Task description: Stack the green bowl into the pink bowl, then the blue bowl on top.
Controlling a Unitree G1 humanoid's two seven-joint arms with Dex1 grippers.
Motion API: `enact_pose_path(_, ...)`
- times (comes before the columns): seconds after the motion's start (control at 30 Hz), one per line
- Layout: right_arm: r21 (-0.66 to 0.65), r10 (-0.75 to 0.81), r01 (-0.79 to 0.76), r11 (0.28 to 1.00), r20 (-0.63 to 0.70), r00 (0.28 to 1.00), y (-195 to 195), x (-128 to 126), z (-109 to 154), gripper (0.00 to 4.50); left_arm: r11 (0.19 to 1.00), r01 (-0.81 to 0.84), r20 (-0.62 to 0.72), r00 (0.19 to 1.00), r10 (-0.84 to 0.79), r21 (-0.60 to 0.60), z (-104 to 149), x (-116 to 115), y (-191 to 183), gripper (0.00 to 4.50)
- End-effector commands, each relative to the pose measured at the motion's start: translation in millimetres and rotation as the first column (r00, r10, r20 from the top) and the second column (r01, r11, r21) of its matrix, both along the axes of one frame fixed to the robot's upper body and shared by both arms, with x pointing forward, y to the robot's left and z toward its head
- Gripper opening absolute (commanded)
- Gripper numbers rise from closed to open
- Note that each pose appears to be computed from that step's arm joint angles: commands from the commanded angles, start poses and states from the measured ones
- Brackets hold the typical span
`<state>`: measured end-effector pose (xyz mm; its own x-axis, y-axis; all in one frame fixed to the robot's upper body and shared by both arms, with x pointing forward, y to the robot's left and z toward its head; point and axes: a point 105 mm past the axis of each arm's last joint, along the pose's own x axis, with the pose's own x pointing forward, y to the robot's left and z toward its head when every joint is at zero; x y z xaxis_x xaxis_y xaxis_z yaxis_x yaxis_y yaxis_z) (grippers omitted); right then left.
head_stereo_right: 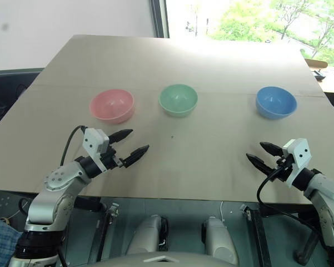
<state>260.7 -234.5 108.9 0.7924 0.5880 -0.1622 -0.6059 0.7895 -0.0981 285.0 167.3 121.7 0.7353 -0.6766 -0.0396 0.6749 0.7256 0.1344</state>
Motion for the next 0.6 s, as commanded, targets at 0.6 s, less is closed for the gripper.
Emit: enact_pose_path(0.6,-0.022,-0.012,0.013,1.0,0.051,0.999,-5.9,-0.4,10.1,3.24,1.0,0.031,0.052,0.998,-0.031,0.005,13.1,-5.4,-8.7,4.5)
